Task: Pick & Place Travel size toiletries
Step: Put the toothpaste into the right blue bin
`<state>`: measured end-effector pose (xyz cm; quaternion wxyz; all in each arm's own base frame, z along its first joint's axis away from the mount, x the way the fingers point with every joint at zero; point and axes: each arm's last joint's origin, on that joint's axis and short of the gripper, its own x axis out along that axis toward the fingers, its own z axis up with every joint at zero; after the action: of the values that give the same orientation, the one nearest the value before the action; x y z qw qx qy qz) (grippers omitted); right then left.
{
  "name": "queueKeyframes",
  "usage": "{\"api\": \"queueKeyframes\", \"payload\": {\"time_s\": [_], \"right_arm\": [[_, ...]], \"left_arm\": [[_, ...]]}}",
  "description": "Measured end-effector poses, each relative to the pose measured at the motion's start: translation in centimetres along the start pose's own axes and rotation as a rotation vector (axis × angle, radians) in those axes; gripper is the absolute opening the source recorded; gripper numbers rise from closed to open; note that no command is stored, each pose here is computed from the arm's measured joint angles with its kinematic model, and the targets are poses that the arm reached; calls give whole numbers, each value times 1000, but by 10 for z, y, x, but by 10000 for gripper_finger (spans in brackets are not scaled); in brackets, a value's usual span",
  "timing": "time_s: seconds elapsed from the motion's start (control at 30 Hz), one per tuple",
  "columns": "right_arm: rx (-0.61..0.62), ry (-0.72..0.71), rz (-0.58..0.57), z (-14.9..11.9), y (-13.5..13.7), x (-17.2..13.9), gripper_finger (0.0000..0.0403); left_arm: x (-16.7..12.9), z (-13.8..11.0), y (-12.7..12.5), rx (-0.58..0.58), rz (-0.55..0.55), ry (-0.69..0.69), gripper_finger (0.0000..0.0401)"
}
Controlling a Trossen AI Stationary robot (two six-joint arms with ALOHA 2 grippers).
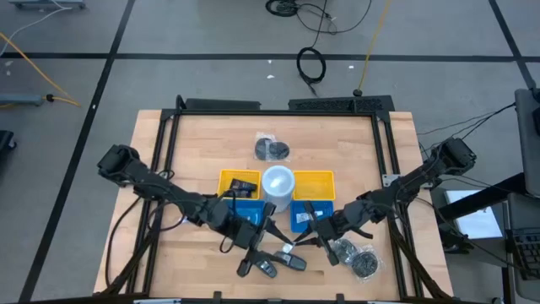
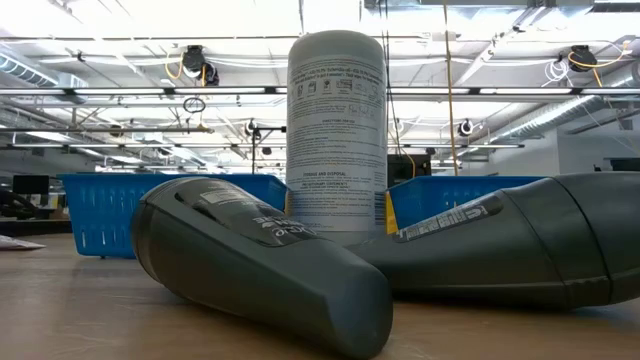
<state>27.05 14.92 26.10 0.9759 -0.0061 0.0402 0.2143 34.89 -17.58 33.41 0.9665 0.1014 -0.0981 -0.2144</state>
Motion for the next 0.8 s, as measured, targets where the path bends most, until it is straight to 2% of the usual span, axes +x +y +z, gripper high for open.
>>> {"api": "queueKeyframes", "payload": {"time_s": [0.13,0.23,0.4,0.57,0.67,0.8], "right_arm": [[1,49,6,-5,4,0,0],[3,53,-14,-5,7,-1,0],[10,120,-62,-8,10,-6,0],[36,189,-87,-9,13,-14,0],[71,228,-104,-10,12,-19,0],[115,306,-130,-16,12,-23,0]], "left_arm": [[-1,3,-23,-18,-31,26,222],[-3,5,-43,-15,4,68,221],[-16,8,-78,6,137,218,209],[-28,10,-103,-15,306,306,193],[-33,8,-110,-40,369,348,184],[-38,0,-114,-72,400,415,173]]}}
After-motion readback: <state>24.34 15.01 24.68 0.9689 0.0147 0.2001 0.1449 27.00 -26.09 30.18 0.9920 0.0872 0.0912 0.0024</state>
